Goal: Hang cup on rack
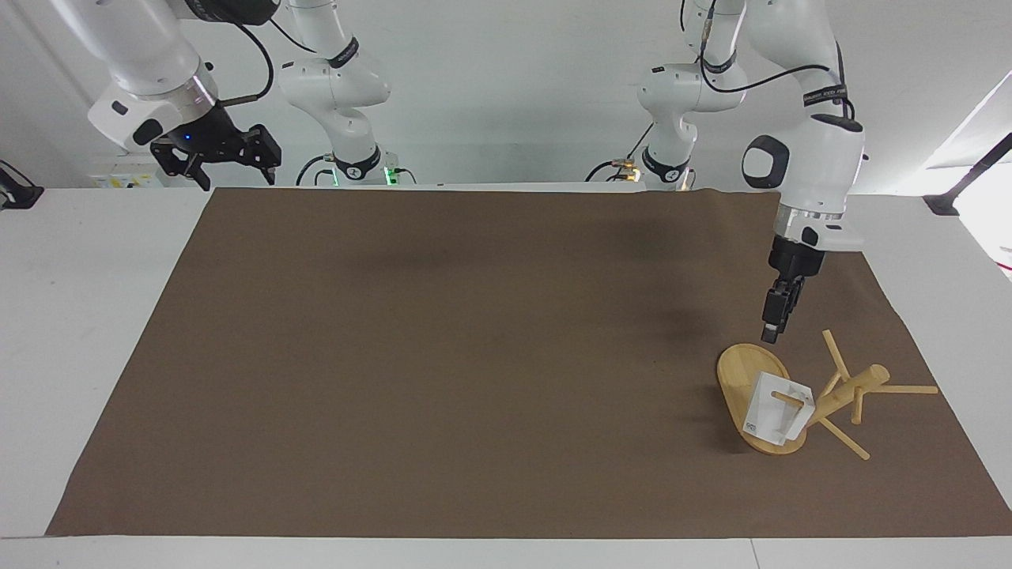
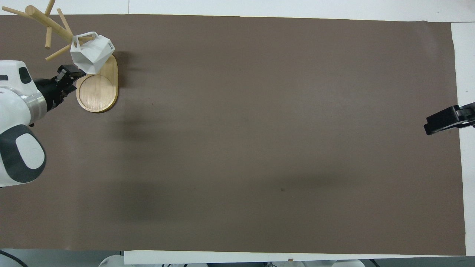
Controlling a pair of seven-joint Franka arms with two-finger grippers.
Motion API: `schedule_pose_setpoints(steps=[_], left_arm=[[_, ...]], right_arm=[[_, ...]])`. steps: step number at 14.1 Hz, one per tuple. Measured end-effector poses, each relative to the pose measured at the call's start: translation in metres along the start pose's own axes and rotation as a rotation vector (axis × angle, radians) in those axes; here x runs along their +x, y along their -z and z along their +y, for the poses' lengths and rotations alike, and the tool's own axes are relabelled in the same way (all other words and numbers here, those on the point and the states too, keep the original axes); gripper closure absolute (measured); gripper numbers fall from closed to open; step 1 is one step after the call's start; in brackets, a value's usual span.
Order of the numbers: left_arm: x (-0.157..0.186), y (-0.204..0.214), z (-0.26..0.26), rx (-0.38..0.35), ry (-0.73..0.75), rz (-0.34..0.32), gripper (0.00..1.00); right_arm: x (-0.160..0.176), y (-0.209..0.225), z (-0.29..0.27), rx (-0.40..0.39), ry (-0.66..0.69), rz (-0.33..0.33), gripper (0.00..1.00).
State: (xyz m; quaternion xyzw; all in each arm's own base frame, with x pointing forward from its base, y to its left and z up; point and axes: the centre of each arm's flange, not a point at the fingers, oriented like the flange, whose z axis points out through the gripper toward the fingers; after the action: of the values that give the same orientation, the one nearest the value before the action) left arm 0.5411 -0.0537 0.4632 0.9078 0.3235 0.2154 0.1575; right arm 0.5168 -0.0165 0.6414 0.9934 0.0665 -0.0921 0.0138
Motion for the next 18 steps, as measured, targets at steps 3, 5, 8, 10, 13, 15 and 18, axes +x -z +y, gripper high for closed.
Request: schedule_pose_setpoints(steps=[3,5,8,10,13,15,18], left_arm=[[0.014,0.036,0.015,0.063,-0.048,-0.109,0.0],[0.028,0.054,0.013,0.149,-0.144,-0.187,0.0],[0.041,0.087,0.014,0.28,-0.303,-0.296,0.0],[0.054,0.107,0.015,0.318,-0.403,-0.375,0.0],[0.065,0.117,0.019,0.376,-0.51,-0.451,0.0],[0.066,0.116,0.025,0.403,-0.568,-0.487,0.0],[0.07,0.119,0.032,0.407,-0.637,-0.531,0.0]], right_arm=[[0.0,0.0,0.0,0.0,0.0,0.001,0.0],[0.0,0.0,0.001,0.0,-0.004,0.001,0.0],[0.0,0.0,0.004,0.001,-0.038,0.002,0.0],[0.0,0.0,0.004,0.001,-0.073,0.005,0.0],[0.0,0.0,0.004,0.001,-0.08,0.006,0.0],[0.0,0.0,0.004,0.001,-0.08,0.006,0.0],[0.0,0.0,0.004,0.001,-0.081,0.006,0.0]])
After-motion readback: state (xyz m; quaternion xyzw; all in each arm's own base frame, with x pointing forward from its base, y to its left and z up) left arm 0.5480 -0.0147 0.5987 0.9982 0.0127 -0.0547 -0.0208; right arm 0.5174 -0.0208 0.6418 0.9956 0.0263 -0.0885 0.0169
